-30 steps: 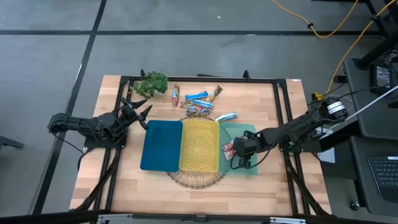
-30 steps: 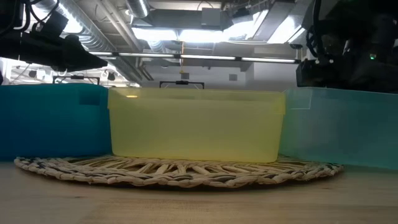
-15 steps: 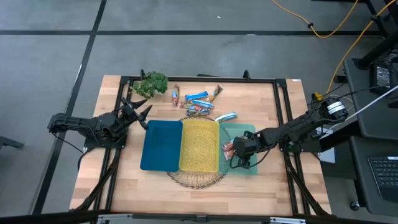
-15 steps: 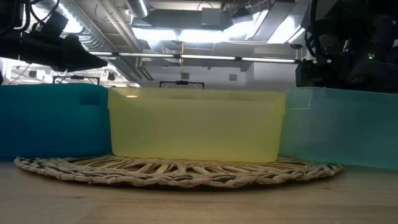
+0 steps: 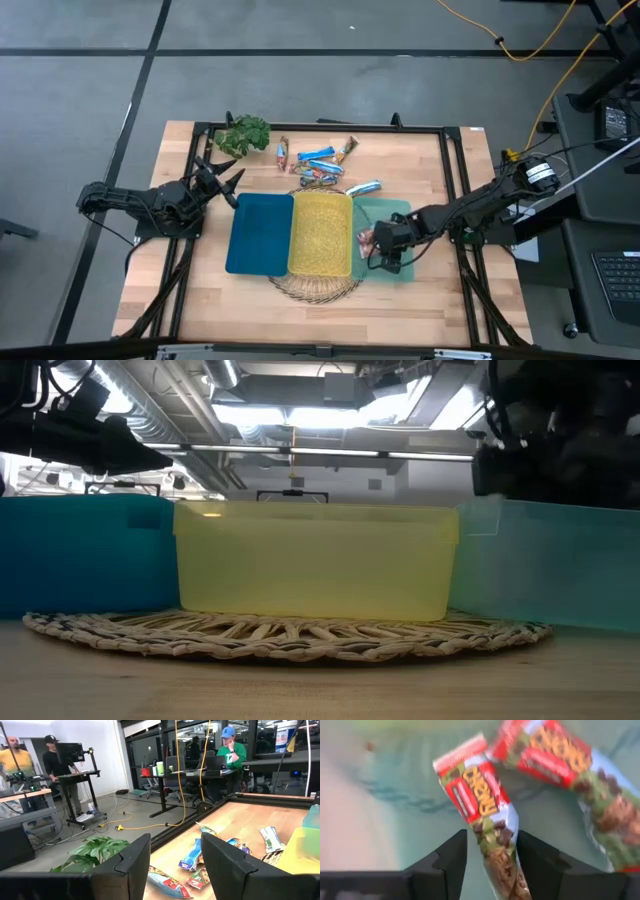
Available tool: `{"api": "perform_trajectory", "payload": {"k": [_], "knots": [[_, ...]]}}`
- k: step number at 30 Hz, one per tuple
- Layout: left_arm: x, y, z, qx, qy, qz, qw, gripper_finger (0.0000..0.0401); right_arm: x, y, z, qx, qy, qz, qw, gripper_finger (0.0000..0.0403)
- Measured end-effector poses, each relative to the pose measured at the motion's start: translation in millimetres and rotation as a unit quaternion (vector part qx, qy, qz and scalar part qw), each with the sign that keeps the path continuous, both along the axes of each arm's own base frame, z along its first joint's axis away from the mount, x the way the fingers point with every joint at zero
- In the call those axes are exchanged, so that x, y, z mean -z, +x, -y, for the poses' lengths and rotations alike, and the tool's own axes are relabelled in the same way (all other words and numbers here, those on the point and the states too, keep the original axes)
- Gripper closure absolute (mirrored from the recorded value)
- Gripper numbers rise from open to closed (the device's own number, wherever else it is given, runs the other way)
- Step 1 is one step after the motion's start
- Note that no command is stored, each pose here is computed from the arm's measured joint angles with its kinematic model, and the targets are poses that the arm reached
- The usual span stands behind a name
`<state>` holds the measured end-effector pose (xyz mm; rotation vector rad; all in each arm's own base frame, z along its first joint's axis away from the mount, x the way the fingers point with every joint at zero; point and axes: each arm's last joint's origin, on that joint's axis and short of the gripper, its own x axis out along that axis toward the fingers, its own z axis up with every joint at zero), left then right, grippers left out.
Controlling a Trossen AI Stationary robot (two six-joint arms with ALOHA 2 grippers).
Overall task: Pick and place Granola Bars by type
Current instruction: Put the red granola bar into the green bin, then put the yellow granola bar into the yellow bin
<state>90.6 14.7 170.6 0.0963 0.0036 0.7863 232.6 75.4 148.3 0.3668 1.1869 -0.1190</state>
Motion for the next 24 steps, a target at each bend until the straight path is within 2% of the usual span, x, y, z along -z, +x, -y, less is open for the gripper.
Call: {"api": "perform_trajectory", "payload": {"k": [4, 15, 24], "knots": [[0, 0, 0, 0.000, 0.000, 0.000, 1.000, 0.0232, -14, 10, -3, -0.022, -0.004, 0.022, 1.000, 0.0226], [0, 0, 0, 0.000, 0.000, 0.000, 1.000, 0.0232, -71, 31, 8, -0.053, -0.042, 0.003, 0.998, 0.0226], [0, 0, 0, 0.000, 0.000, 0.000, 1.000, 0.0232, -131, 55, 40, -0.038, -0.111, 0.074, 0.990, 0.0226]]}}
